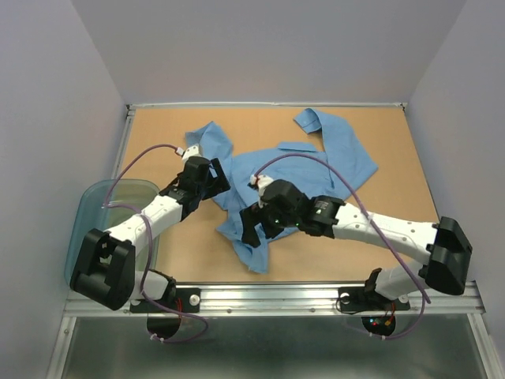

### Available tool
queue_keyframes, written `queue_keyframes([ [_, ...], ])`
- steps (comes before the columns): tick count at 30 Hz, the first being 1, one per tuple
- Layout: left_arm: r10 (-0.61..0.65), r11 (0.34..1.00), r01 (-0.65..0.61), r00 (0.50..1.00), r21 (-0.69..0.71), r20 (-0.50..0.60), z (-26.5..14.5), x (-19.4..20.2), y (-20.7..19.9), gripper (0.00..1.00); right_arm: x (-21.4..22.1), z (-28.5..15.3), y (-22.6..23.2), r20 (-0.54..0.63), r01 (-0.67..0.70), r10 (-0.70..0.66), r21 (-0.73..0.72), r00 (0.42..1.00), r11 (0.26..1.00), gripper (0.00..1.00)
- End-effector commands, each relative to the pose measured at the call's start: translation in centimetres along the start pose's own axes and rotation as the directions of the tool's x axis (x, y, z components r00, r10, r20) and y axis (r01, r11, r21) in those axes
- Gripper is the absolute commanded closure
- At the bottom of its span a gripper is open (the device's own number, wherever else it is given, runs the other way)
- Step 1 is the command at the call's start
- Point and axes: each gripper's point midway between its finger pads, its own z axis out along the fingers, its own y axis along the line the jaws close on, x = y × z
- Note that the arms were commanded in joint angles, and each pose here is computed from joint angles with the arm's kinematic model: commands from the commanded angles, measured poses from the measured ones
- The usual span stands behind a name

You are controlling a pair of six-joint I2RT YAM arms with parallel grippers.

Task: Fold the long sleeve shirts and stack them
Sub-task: Flatten the shirt out

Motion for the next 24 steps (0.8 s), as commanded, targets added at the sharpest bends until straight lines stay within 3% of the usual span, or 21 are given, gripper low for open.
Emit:
queue_keyframes([
  [1,-0.015,1.000,0.015,1.000,-0.001,0.020,0.9,-0.5,0.1,0.07,1.6,2.6,1.2,-0.055,0.033,-0.030,0.056,0.998,0.998,0.01],
  [6,-0.013,1.000,0.013,1.000,0.004,0.004,1.4,-0.1,0.0,0.08,4.6,5.2,0.1,-0.150,0.040,-0.019,0.136,0.988,0.990,0.04],
  [9,-0.004,1.000,0.004,1.000,0.006,0.016,1.2,-0.6,-0.1,0.08,5.3,5.4,-0.5,-0.166,0.038,-0.011,0.158,0.986,0.987,0.21],
  [12,0.006,1.000,-0.007,1.000,0.024,0.027,0.7,-1.3,-0.7,0.08,4.3,4.4,-2.1,-0.125,0.059,-0.029,0.245,0.992,0.968,0.82],
  [14,0.009,0.999,-0.010,0.999,0.037,0.037,0.2,-2.0,-1.2,0.08,2.4,3.2,-3.2,-0.092,0.088,-0.063,0.303,0.994,0.949,0.98],
  [18,0.016,0.996,-0.027,0.992,0.087,0.124,-2.1,-5.2,-2.8,0.08,-4.8,-2.6,-5.7,0.022,0.118,-0.144,0.463,0.989,0.879,0.99],
  [20,0.022,0.996,-0.035,0.988,0.085,0.150,-3.3,-6.7,-3.3,0.08,-10.8,-6.6,-5.0,0.124,0.125,-0.213,0.497,0.969,0.858,0.99],
  [22,0.021,0.993,-0.045,0.977,0.109,0.210,-5.1,-9.2,-4.4,0.08,-15.2,-9.7,-4.7,0.203,0.119,-0.272,0.553,0.941,0.825,0.99],
  [23,0.024,0.993,-0.048,0.975,0.105,0.223,-5.7,-9.8,-4.6,0.08,-19.9,-13.7,-2.8,0.318,0.101,-0.318,0.546,0.893,0.832,0.99],
  [24,0.020,0.994,-0.047,0.969,0.102,0.245,-6.3,-10.7,-4.7,0.08,-21.5,-15.4,-2.3,0.349,0.100,-0.340,0.554,0.874,0.827,0.99],
])
